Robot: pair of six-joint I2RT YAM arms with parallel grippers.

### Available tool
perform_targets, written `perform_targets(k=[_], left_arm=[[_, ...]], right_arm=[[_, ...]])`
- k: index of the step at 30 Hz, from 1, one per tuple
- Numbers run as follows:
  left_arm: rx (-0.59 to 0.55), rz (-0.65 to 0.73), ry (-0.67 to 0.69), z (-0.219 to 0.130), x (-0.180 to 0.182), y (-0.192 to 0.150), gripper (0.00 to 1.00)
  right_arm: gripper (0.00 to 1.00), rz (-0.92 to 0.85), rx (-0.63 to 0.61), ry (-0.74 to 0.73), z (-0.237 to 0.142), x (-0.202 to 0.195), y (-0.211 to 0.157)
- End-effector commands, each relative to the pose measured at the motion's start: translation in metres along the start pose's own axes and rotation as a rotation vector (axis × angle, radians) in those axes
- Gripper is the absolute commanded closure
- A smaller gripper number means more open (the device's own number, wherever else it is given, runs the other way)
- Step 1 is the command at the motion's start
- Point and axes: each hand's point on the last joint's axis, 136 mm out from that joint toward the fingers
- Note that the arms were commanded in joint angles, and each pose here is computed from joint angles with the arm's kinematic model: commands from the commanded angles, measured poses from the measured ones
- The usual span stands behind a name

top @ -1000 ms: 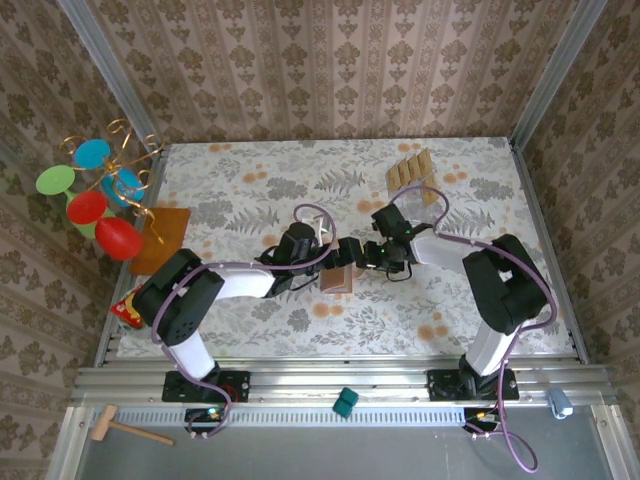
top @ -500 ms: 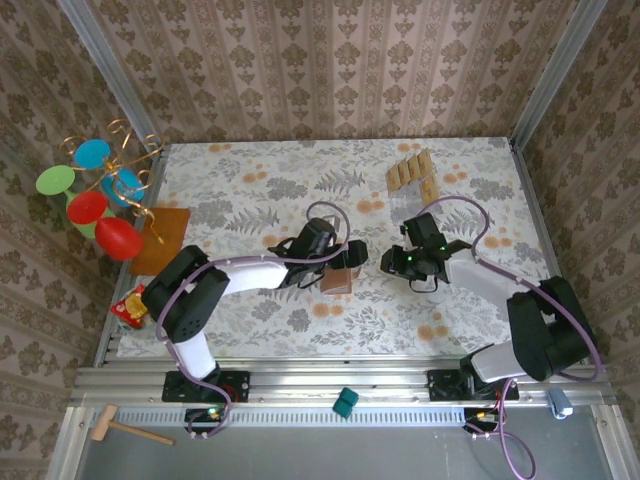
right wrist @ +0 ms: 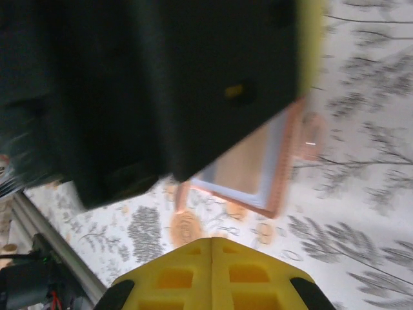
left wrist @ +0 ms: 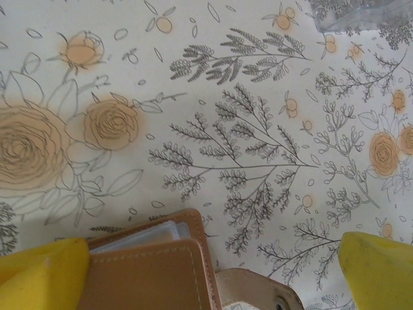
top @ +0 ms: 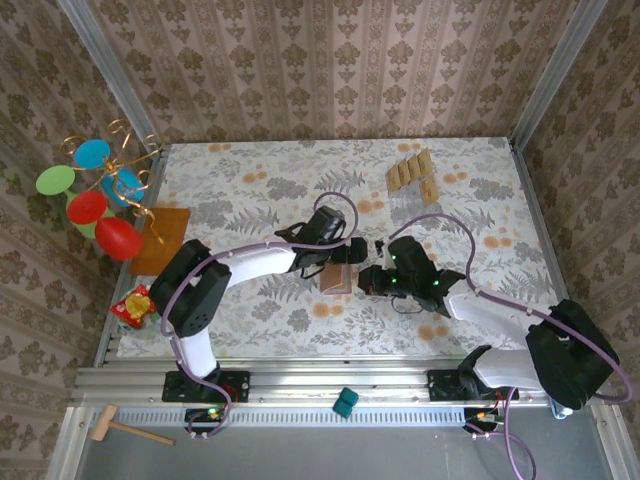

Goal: Put the credit cards into the card holder

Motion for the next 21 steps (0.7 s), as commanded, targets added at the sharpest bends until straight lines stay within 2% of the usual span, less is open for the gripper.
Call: perform_targets(k=[1,7,14,18,21], left_arm=[[-0.003,0.012,0.004,-0.003,0.002,0.017,0.0],[-0.024,-0.021,-0.029,-0.006,0.001,0.048,0.0],[-0.028,-0.058,-0.061,0.004,-0.002,0.056,0.0],[-0.037,-0.074,-0.048,0.004,0.009,0.065,0.0],[-0.06,-0.101,-0.019,-0.002,0.03,0.08,0.0]], right_arm=[[1.0,-0.075,-0.095,0.06,-0.001,0.028,0.023],[1.0,-0.109,-0.065,0.072,0.017,0.045,0.03],[1.0,-0.192,-0.03,0.103,0.036,0.073,0.025],[1.0,-0.242,0.002,0.119,0.047,0.087,0.019],[1.0,-0.294,0.051,0.086,0.061,0.094,0.015]])
Point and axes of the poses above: each hand's point on the last joint's axis, 136 mm out from that joint toward the fingers, its own z axis out along the fingers, its own x axis along the line the jaws close on, y = z × x, and after that the axes turned 7 degrees about -z, right-handed
